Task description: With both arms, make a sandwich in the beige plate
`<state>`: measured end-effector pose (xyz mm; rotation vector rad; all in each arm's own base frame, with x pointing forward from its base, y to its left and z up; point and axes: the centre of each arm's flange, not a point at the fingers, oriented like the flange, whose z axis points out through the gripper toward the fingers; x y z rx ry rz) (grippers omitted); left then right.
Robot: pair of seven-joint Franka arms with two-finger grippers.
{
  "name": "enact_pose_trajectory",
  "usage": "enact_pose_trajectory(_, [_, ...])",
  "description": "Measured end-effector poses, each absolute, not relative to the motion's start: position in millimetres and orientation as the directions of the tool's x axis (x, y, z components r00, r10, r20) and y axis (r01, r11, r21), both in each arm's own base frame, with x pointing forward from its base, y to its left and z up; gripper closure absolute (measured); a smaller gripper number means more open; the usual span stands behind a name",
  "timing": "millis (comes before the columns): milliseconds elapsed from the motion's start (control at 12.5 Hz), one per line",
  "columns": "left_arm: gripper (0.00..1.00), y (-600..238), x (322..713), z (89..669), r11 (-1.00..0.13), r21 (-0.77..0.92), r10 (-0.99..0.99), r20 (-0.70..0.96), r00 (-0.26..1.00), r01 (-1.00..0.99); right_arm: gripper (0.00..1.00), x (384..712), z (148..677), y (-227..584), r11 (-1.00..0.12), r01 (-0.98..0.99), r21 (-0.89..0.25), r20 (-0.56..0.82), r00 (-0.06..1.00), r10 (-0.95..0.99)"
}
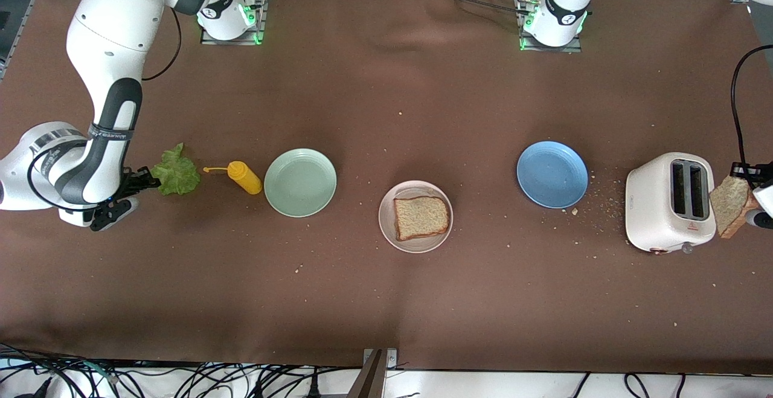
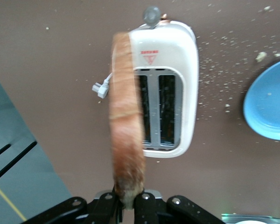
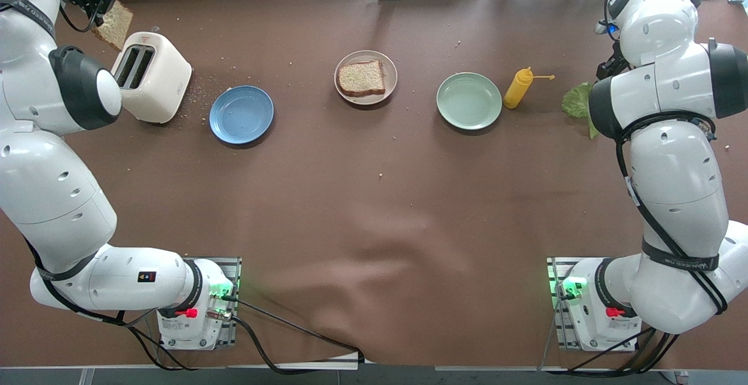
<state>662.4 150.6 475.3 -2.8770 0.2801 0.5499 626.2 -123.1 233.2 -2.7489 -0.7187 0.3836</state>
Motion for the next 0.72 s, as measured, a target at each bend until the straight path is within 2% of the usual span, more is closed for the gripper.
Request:
enact_pose_trajectory(481, [0.90,105.5,649.9,488.0,-0.968,0.192,-0.218,-0.322,0.921,-0.162,0.98,642.6,340.1,-112.5,-0.836,0.425,-0.347,-0.250,0.818,0.519])
enact_pose_trajectory(722, [0.90,74.3,642.4,478.8,-0.941,0.323,-0.230,-0.377,0.897,-0.105,0.98,644.9,405.2,-80.1,-0.856,0.397,-0.331,-0.303,0.815,0.494])
